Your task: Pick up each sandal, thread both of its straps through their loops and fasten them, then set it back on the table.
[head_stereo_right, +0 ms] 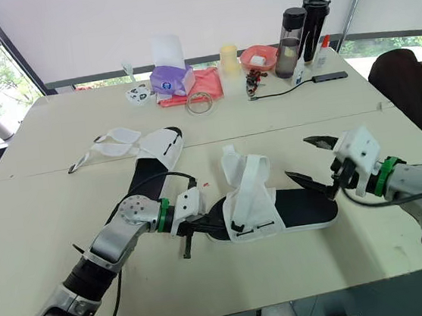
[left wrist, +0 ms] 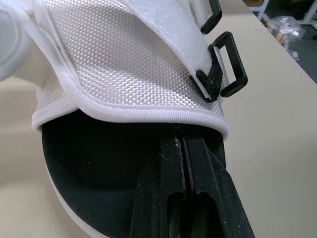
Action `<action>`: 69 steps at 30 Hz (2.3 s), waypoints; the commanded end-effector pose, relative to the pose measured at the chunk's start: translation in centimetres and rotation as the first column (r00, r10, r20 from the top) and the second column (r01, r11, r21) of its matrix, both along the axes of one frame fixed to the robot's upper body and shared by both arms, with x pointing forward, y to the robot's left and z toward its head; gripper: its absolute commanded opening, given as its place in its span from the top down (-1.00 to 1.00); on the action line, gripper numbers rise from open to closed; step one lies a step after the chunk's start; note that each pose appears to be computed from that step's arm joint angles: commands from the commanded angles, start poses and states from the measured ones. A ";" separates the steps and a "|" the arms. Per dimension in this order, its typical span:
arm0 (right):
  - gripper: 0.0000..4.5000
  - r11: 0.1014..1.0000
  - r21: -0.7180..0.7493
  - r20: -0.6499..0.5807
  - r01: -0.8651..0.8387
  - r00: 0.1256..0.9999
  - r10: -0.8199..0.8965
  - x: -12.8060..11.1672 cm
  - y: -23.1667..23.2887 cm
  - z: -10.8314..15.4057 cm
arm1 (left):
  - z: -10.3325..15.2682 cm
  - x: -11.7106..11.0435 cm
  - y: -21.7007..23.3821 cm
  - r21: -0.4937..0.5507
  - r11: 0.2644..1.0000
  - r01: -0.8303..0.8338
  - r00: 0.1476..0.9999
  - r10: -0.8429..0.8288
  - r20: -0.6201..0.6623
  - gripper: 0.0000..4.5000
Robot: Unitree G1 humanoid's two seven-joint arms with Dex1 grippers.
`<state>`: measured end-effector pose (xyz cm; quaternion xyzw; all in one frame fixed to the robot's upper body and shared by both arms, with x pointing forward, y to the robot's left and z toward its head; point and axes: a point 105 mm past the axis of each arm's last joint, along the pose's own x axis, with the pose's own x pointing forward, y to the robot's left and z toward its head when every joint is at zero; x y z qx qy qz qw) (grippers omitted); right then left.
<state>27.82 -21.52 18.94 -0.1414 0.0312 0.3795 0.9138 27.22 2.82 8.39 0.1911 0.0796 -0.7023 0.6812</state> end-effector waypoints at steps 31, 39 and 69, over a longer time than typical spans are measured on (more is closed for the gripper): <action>-0.99 0.895 0.416 -0.524 -0.162 0.762 0.381 -5.3 9.4 -3.3 | -0.8 -0.1 -0.3 0.010 0.999 -0.030 1.000 0.030 -0.007 1.00; -0.99 0.879 0.454 -0.530 -0.143 0.750 0.396 -5.5 10.5 -3.8 | -1.0 -0.1 -0.4 0.009 0.999 -0.037 0.999 0.037 -0.011 1.00; 0.99 0.925 0.325 -0.545 -0.197 0.760 0.354 -4.0 6.0 -2.6 | -1.3 0.3 -0.6 0.042 0.999 -0.021 0.998 0.019 0.059 1.00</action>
